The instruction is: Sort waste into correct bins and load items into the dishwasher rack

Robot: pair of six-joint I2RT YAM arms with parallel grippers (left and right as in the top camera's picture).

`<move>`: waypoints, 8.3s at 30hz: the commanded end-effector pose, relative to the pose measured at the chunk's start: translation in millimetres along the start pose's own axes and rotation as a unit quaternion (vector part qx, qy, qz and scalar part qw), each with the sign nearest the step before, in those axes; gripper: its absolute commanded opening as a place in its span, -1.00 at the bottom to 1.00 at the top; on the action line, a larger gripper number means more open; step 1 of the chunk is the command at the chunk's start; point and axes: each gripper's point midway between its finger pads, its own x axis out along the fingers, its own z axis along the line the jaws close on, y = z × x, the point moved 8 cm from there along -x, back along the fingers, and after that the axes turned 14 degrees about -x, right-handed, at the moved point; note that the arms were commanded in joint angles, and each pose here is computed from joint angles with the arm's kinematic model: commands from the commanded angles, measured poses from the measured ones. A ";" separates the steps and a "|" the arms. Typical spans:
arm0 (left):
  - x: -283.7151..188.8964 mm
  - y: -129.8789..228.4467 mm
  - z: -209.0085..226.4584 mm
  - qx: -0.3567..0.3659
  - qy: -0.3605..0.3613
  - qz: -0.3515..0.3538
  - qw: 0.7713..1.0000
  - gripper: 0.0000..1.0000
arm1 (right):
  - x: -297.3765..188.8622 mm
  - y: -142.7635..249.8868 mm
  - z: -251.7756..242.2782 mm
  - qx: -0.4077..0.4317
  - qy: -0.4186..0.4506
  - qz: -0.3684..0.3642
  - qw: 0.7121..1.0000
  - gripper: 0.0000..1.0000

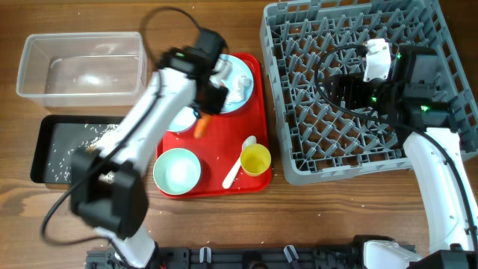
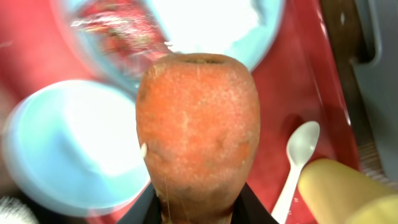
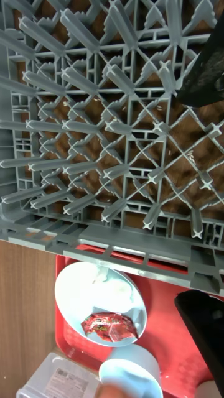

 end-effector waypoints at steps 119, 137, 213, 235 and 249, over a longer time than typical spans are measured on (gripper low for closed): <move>10.4 -58.0 278.0 -0.335 -0.097 -0.168 0.922 0.75 | 13.6 5.7 -5.1 0.015 0.005 0.022 1.000 0.99; -92.2 -37.1 225.6 -0.327 0.000 -0.225 0.918 1.00 | 180.4 -40.2 260.0 -0.001 -0.255 0.068 0.965 0.58; -82.4 -37.8 228.5 -0.331 0.000 -0.211 0.920 1.00 | 110.7 -85.6 232.0 -0.184 -0.233 0.052 0.953 0.72; -81.5 -36.1 228.3 -0.332 -0.001 -0.205 0.921 1.00 | 203.7 66.6 363.7 -0.217 -0.286 0.417 0.835 -0.27; -81.3 -35.7 228.1 -0.332 -0.001 -0.204 0.921 0.99 | 70.4 -150.1 157.5 -0.113 0.066 0.082 0.988 -0.92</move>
